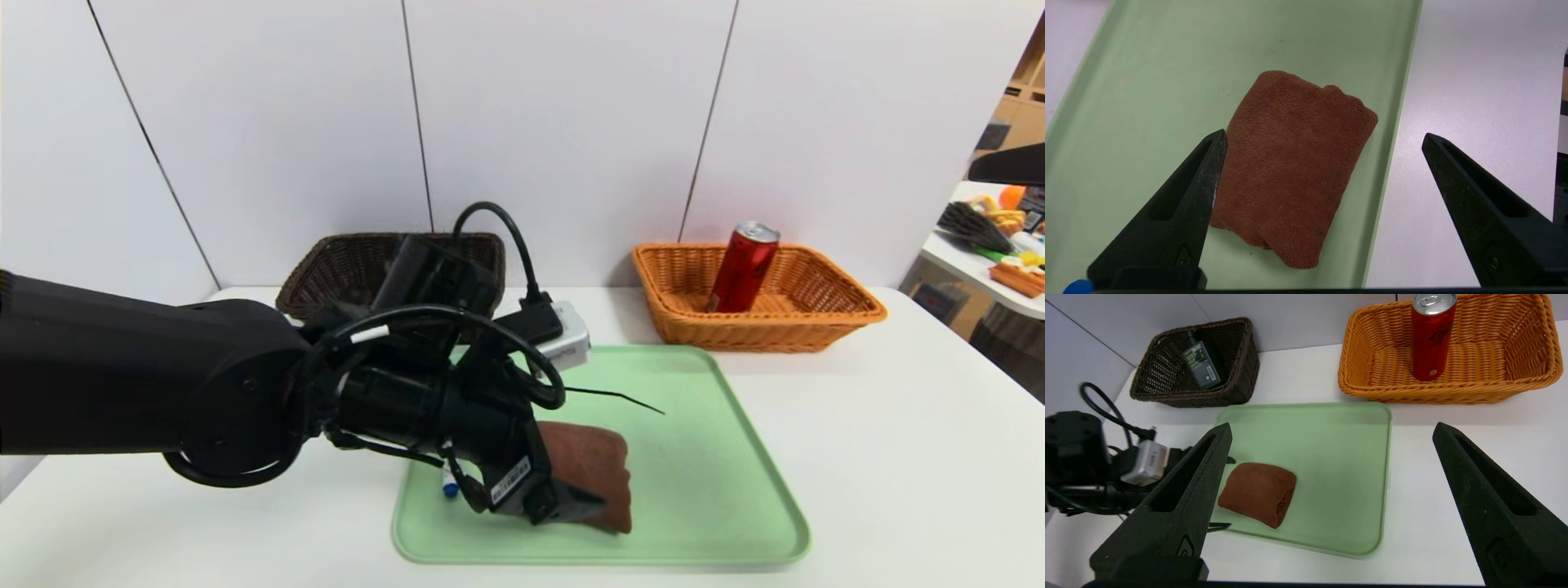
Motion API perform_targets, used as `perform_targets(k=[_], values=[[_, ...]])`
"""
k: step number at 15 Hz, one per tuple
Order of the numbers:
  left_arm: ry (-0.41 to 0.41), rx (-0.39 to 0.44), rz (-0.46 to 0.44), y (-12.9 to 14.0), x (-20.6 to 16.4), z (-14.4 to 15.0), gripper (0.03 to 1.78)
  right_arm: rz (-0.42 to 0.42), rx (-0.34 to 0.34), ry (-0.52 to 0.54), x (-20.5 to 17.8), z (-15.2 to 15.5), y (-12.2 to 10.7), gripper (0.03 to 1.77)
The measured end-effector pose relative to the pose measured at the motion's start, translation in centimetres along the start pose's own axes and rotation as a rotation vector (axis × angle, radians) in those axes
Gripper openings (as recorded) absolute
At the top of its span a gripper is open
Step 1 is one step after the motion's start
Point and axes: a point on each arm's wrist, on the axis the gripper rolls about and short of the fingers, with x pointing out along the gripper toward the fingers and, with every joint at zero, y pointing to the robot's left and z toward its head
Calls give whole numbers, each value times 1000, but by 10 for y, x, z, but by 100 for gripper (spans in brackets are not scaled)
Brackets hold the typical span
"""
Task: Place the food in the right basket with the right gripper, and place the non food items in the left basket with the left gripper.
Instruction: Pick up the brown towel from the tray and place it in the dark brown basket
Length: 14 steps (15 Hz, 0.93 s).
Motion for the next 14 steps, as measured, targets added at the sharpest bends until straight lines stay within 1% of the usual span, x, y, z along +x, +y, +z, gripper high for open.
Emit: perform_targets(k=[4,6,14], values=[[27,-13,-48,1,13,-7,169,6,45,-13,-2,2,0,169],[34,-11,-54,1,15,-9,169,9,66,-16,-3,3,1,169],[53,-19,-54,6,26,-14,169,15,69,-28,-7,3,0,169]])
